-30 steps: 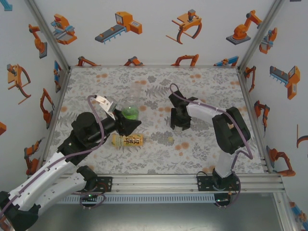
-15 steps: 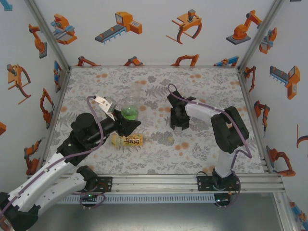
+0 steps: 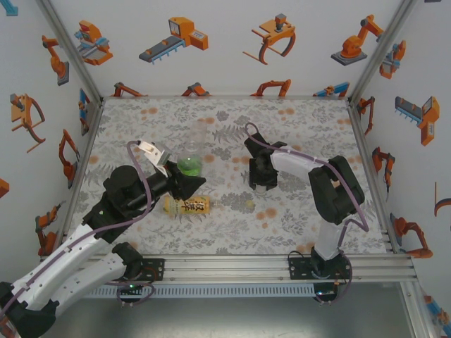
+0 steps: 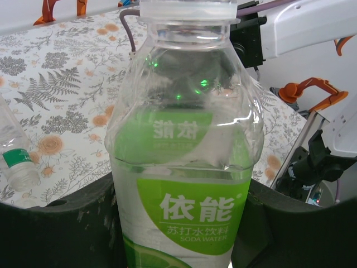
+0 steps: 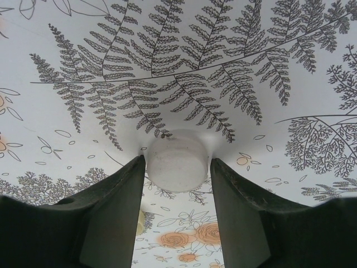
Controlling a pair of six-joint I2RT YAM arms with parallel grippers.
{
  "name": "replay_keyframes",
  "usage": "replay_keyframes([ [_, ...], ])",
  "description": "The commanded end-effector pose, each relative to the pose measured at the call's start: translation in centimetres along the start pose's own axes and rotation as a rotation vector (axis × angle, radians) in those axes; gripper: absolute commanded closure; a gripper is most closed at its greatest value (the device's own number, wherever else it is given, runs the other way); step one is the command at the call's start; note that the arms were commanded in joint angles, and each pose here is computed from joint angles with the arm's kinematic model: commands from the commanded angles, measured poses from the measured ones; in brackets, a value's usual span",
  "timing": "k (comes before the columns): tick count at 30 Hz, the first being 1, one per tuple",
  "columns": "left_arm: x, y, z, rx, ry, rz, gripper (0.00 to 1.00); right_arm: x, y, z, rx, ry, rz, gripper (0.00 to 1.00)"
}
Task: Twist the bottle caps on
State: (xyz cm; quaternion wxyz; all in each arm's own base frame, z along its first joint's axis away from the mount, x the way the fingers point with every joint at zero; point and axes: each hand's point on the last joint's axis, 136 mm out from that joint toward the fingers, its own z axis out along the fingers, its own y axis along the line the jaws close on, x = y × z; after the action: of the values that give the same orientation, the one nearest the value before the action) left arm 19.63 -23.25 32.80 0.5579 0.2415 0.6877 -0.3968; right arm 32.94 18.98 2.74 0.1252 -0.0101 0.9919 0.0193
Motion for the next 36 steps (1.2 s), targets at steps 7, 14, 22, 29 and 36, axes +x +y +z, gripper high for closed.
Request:
replay_keyframes([
  [7,-0.6,-0.1,-0.4,-0.002,-0.025,0.024,1.00,0.1,-0.2,0.6,0.022,-0.010,-0.016,0.52],
  [14,-0.5,-0.2,-0.3,0.002,-0.022,0.026,1.00,0.2,-0.4,0.6,0.027,-0.010,-0.021,0.54],
  [22,0.1,-0.9,0.0,0.052,0.006,0.056,1.00,-0.2,-0.7,-1.1,0.027,-0.046,-0.029,0.61],
  [29,0.6,-2.8,0.3,0.160,0.074,0.168,1.00,-0.8,0.2,-5.7,-0.068,-0.106,-0.061,0.64],
  [36,1.7,-5.0,0.4,0.308,0.183,0.278,1.00,-1.2,3.5,-13.6,-0.341,-0.233,-0.159,0.66],
])
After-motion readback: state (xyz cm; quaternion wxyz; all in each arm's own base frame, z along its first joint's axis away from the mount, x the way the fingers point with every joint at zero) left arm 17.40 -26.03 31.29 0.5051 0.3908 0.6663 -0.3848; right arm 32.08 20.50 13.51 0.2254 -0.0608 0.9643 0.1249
